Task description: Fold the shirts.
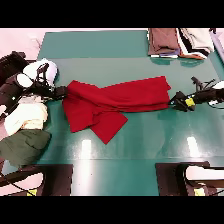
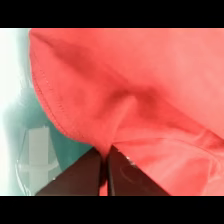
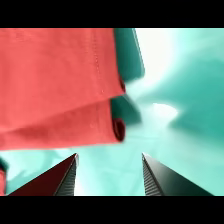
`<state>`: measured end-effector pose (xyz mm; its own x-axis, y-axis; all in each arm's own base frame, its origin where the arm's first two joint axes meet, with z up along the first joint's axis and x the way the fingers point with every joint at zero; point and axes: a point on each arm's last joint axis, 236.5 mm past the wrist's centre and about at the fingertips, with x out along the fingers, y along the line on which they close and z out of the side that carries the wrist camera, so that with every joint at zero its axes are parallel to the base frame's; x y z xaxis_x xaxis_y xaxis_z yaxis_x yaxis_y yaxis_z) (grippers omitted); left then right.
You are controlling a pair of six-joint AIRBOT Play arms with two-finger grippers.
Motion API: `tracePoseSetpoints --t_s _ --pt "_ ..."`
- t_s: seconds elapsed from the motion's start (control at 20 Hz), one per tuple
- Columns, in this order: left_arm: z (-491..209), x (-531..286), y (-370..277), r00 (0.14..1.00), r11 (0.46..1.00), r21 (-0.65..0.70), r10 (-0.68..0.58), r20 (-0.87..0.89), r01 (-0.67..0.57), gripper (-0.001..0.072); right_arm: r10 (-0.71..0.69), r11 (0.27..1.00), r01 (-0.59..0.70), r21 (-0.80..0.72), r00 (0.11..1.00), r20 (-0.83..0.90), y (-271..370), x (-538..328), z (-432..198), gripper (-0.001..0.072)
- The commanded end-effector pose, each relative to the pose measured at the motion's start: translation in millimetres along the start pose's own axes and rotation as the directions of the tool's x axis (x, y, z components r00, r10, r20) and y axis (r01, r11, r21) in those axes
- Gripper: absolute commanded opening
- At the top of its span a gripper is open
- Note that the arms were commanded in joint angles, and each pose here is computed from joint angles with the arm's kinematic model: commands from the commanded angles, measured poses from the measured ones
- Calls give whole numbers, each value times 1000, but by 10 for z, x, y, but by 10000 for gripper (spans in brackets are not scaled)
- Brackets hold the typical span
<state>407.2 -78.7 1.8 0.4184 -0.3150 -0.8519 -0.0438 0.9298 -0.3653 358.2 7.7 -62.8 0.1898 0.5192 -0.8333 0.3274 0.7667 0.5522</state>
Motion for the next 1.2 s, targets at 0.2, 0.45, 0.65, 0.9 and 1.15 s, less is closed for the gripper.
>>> tracePoseSetpoints --t_s 0.2,0.45,0.65,0.9,1.15 --pt "-27 -30 -21 1000 1000 3 -4 -15 4 24 7 996 -7 -94 1000 7 296 387 96 177" --pt "112 -374 -172 998 999 37 -25 65 23 24 -55 966 75 -246 995 87 461 11 100 18" --pt "715 -1861 -803 902 981 184 -134 411 62 24 69 895 120 -429 914 399 1273 -1354 309 17" --pt "642 -4582 -1694 503 917 399 -350 790 11 23 302 769 341 -541 552 777 2413 -3667 -149 18" --pt "-24 -6169 -2087 185 871 490 -475 860 -44 22 385 730 501 -464 259 886 2819 -4876 -994 17"
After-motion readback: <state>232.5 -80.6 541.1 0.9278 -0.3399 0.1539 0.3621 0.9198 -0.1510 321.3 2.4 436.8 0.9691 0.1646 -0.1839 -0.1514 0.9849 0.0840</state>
